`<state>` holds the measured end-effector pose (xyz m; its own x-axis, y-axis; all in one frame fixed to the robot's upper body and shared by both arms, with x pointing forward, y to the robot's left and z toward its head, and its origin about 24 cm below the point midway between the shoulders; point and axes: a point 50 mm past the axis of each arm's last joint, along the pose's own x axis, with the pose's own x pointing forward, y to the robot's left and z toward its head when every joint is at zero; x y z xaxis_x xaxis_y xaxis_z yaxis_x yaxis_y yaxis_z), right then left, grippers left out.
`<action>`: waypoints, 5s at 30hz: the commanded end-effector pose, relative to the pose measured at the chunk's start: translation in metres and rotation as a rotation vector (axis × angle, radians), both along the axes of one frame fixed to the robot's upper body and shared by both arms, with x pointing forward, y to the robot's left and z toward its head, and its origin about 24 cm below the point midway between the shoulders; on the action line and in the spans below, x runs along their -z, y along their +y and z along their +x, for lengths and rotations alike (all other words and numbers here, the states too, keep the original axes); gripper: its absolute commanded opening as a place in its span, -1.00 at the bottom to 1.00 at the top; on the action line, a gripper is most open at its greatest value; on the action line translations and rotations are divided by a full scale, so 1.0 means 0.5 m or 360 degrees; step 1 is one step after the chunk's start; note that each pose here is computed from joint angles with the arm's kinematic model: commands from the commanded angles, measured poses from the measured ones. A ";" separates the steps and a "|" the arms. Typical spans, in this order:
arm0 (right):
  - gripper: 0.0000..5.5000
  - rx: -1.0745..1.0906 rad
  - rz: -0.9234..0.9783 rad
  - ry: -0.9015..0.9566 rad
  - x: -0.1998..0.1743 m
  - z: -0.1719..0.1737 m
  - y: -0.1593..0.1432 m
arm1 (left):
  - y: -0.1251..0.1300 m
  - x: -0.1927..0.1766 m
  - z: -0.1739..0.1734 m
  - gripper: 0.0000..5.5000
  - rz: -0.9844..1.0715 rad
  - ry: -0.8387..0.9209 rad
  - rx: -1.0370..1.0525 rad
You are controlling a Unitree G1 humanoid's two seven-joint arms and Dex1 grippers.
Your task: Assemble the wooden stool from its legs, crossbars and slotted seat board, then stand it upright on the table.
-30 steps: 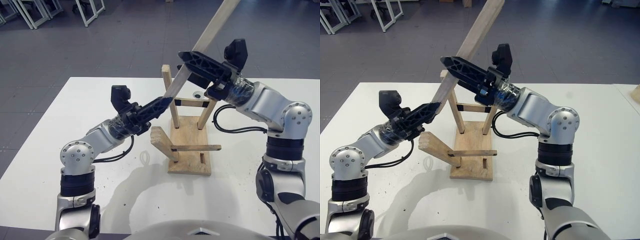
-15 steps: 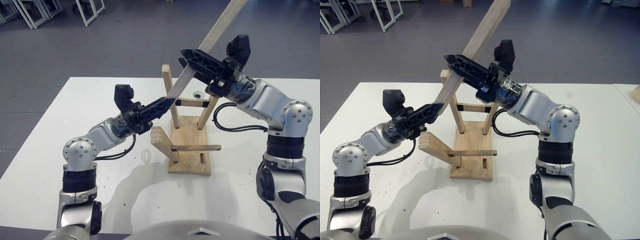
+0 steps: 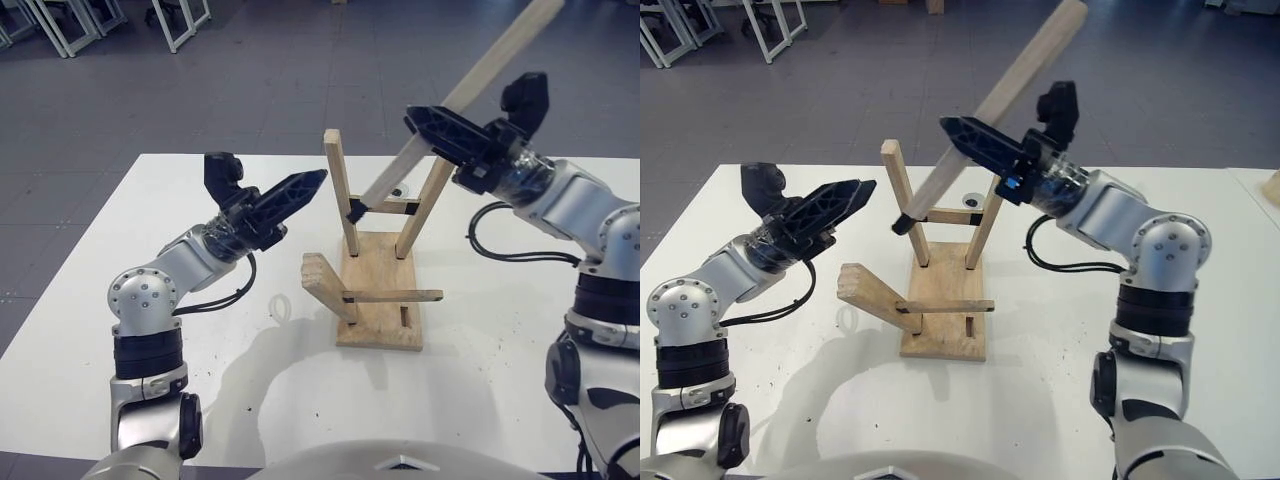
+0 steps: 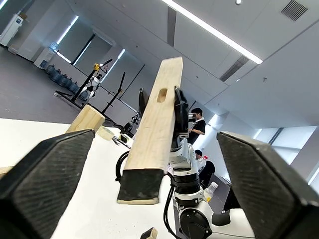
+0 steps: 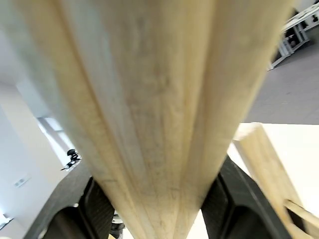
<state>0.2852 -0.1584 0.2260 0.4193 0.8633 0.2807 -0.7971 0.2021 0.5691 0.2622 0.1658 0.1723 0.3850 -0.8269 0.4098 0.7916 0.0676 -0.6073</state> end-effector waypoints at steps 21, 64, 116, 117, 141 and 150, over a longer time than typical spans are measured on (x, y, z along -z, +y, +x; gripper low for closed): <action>-0.26 -0.0268 -0.0500 -0.1021 0.254 -0.121 -0.110 | 0.074 0.046 -0.022 0.98 0.0040 0.0064 -0.0325; -0.26 -0.0280 -0.1299 -0.0775 0.274 -0.077 -0.028 | 0.095 -0.022 -0.022 0.98 0.0029 -0.0138 -0.0579; -0.26 -0.0279 -0.1702 -0.0412 0.371 -0.087 0.004 | -0.281 0.088 -0.010 0.14 0.1483 -0.0051 -0.0935; -0.26 -0.0253 -0.1730 -0.0355 0.383 -0.086 -0.003 | -0.284 0.054 -0.009 0.14 0.1376 -0.0102 -0.0927; -0.26 -0.0120 -0.1598 -0.0351 0.383 -0.089 -0.012 | 0.026 0.074 0.161 0.14 0.1262 0.0086 -0.1435; -0.26 -0.0153 -0.1568 -0.0410 0.370 -0.083 -0.009 | -0.162 0.181 -0.058 0.14 0.1519 -0.0264 0.0139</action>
<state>0.2585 -0.1584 0.0918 0.4330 0.8583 -0.2754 -0.9008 0.4011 -0.1663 0.2810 0.1426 0.0965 0.6990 -0.6096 -0.3739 0.6349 0.7696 -0.0678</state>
